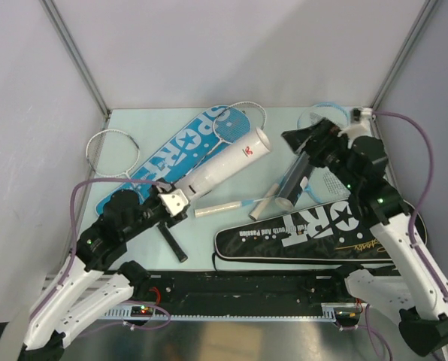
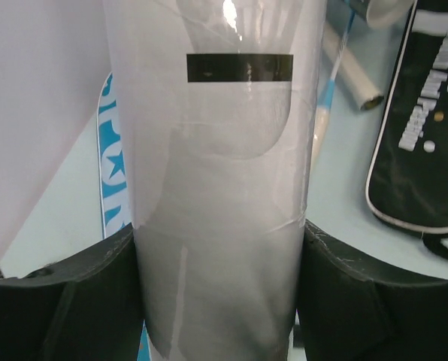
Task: Pack up the badminton gear
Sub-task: Close the lid on the shuttle tube, then place the shuttle tube at the center of the board.
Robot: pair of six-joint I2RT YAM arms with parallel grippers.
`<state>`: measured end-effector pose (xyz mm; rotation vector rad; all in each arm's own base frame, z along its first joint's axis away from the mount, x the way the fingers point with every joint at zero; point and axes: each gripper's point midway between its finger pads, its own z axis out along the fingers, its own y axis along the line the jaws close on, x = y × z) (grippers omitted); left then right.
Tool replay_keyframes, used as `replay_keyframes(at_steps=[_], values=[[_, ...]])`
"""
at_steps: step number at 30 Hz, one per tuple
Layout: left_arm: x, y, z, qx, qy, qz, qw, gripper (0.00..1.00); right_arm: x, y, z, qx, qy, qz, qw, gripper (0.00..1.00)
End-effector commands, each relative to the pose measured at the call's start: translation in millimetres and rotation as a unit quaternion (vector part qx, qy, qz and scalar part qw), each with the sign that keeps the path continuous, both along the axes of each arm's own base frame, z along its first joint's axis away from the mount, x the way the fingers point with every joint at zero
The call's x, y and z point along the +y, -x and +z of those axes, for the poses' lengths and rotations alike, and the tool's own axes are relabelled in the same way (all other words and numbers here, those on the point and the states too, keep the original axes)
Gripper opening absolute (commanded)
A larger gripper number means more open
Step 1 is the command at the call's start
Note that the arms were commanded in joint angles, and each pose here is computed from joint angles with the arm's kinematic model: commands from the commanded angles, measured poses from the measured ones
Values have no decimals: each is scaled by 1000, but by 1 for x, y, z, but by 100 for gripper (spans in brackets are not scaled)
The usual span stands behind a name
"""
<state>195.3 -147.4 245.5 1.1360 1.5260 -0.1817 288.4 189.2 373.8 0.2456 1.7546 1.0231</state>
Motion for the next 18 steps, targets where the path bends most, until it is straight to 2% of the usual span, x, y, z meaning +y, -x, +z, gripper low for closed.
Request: replay_keyframes(at_steps=[1, 5, 8, 13, 18], values=[[-29, -18, 55, -20, 113, 3, 993, 53, -56, -8, 9, -23, 13, -120, 992, 99], [-52, -50, 54, 10, 138, 25, 990, 54, -88, -11, -15, -5, 59, -181, 982, 99], [-70, -85, 58, 28, 165, 63, 984, 56, -108, -16, -51, 54, 79, -226, 969, 99], [-117, -141, 41, 76, 186, 81, 976, 56, -118, -36, -107, 130, 101, -229, 959, 99], [-156, -193, 2, 117, 183, 102, 971, 55, -122, -61, -163, 185, 93, -215, 954, 96]])
